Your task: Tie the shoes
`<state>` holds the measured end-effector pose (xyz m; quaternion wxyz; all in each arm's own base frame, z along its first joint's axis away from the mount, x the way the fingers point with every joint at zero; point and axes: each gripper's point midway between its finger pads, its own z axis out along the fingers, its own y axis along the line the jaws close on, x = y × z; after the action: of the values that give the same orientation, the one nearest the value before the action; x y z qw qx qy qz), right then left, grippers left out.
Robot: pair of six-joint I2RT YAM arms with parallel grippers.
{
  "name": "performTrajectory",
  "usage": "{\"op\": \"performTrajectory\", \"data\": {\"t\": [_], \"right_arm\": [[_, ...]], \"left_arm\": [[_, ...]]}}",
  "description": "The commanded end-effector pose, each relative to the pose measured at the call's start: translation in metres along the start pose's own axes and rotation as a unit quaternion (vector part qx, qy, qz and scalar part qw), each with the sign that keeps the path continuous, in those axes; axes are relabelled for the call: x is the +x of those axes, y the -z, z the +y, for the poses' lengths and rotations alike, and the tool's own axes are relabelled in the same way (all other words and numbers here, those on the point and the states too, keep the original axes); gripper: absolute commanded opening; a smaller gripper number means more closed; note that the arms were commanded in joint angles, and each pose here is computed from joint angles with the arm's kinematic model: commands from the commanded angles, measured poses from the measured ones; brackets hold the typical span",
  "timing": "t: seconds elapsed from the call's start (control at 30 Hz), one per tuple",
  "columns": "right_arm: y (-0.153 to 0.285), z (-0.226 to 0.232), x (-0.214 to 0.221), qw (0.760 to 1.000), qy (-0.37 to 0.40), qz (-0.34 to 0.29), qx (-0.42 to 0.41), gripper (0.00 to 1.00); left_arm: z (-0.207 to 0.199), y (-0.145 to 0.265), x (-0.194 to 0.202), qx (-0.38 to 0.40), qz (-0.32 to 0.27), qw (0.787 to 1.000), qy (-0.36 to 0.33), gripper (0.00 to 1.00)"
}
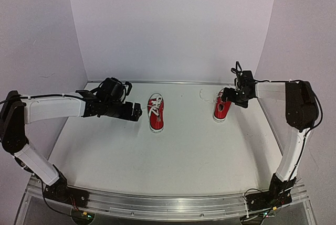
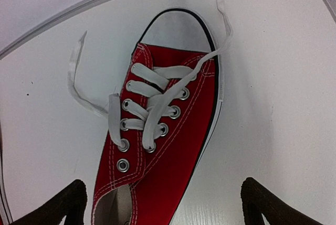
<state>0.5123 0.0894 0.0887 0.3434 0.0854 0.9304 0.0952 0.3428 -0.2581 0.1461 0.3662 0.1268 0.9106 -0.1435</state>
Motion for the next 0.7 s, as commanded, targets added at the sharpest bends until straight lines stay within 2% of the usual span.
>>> {"op": "performTrajectory", "data": {"t": [0.0,0.3,0.67], "right_arm": [[-0.015,0.003,0.003,1.0,-0.003,0.016,-0.009,0.95],[-0.035,0.007,0.039,0.997,-0.012,0.066,-0.038,0.79],[-0.014,0.013,0.041,0.996,-0.008,0.064,-0.061,0.28]], "left_arm": [[-0.001,0.012,-0.021,0.002,-0.043,0.999,0.011,1.0],[-0.001,0.014,-0.023,0.001,-0.048,0.999,0.013,1.0],[-0.002,0.016,-0.026,0.004,-0.051,0.999,0.015,0.99]]}}
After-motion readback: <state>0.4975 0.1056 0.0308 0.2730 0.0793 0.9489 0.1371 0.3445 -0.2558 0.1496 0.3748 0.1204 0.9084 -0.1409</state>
